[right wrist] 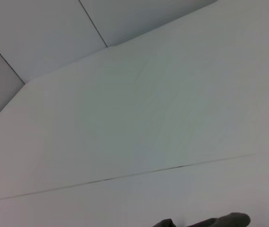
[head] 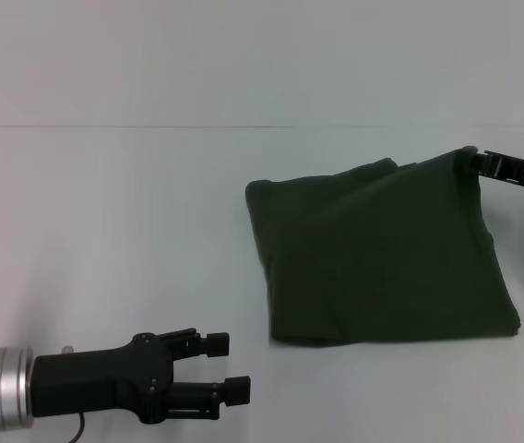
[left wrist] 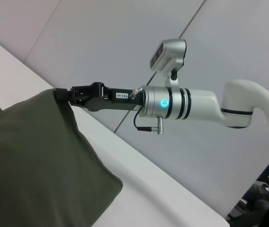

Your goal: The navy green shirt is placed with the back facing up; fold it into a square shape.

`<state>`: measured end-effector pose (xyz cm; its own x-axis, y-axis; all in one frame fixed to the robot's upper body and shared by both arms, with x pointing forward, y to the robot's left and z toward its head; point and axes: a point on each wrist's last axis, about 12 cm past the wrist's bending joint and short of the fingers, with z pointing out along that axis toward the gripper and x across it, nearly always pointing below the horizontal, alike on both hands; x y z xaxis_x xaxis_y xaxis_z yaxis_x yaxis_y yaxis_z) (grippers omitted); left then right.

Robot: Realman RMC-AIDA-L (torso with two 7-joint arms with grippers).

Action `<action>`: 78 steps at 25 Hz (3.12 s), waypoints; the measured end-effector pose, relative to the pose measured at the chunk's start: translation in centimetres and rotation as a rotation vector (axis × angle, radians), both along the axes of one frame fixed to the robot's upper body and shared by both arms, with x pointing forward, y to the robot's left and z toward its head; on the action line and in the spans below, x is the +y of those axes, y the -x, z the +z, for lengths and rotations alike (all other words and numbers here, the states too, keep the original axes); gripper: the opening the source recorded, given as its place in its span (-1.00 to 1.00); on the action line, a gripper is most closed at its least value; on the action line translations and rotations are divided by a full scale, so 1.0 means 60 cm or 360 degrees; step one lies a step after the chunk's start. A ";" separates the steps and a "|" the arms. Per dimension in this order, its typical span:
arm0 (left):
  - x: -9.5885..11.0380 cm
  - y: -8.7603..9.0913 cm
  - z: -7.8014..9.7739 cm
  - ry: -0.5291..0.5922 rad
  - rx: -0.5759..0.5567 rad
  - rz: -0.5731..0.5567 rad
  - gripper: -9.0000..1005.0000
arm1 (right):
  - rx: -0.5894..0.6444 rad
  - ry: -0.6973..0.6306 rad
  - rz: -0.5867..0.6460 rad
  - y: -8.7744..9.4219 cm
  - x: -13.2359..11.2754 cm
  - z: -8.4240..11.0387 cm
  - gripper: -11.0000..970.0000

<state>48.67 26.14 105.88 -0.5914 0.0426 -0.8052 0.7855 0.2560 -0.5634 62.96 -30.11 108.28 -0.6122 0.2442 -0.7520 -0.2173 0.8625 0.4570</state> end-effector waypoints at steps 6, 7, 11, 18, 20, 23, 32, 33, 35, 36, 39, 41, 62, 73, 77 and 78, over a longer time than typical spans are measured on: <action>-0.002 0.000 -0.001 0.0002 0.0001 0.0002 0.83 | 0.0010 0.0029 -0.0036 0.005 -0.007 -0.009 -0.50; -0.002 0.000 -0.001 0.0002 0.0002 0.0002 0.83 | 0.0015 0.0027 -0.0043 0.008 -0.010 -0.011 -0.40; -0.002 0.000 -0.001 0.0005 0.0006 0.0007 0.83 | -0.0003 -0.0014 -0.0091 0.027 -0.032 -0.019 -0.04; -0.005 0.002 -0.002 0.0026 0.0020 0.0008 0.83 | -0.0097 -0.0255 0.0091 0.108 -0.072 -0.026 0.43; -0.005 0.002 -0.001 0.0034 0.0021 0.0008 0.83 | -0.0056 -0.0324 0.0124 0.132 -0.086 -0.029 0.52; -0.006 0.002 -0.001 0.0038 0.0021 0.0008 0.83 | 0.0077 -0.0389 0.0159 0.162 -0.107 -0.034 0.65; -0.007 0.001 0.000 0.0042 0.0018 0.0004 0.83 | 0.0323 -0.0329 0.0253 0.176 -0.112 -0.045 0.89; -0.007 0.001 0.000 0.0043 0.0017 0.0004 0.83 | 0.0329 -0.0318 0.0257 0.175 -0.109 -0.047 0.89; -0.008 0.001 0.000 0.0043 0.0017 0.0004 0.83 | 0.0339 -0.0296 0.0264 0.171 -0.104 -0.049 0.89; -0.008 0.001 0.000 0.0043 0.0017 0.0003 0.83 | 0.0343 -0.0285 0.0265 0.170 -0.103 -0.050 0.89; -0.008 0.000 0.001 0.0043 0.0016 0.0002 0.83 | 0.0362 -0.0255 0.0277 0.167 -0.098 -0.053 0.89; -0.008 0.000 0.001 0.0044 0.0016 0.0000 0.83 | 0.0381 -0.0244 0.0290 0.165 -0.096 -0.054 0.89; -0.009 0.002 0.002 0.0054 0.0016 -0.0012 0.83 | 0.0436 -0.0187 0.0326 0.165 -0.100 -0.052 -0.13; -0.009 0.001 0.002 0.0054 0.0016 -0.0012 0.83 | 0.0452 -0.0181 0.0373 0.169 -0.103 -0.048 -0.94; -0.009 0.001 0.002 0.0054 0.0016 -0.0012 0.83 | 0.0455 -0.0171 0.0404 0.172 -0.105 -0.046 -0.94; -0.009 0.001 0.002 0.0054 0.0016 -0.0012 0.83 | 0.0450 -0.0168 0.0420 0.174 -0.105 -0.046 -0.94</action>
<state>48.59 25.61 106.01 -0.5992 0.0198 -0.8004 0.7817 0.2305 -0.5795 52.53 -36.44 105.52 -0.8434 0.1176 -0.5242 -0.2782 0.7391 0.6134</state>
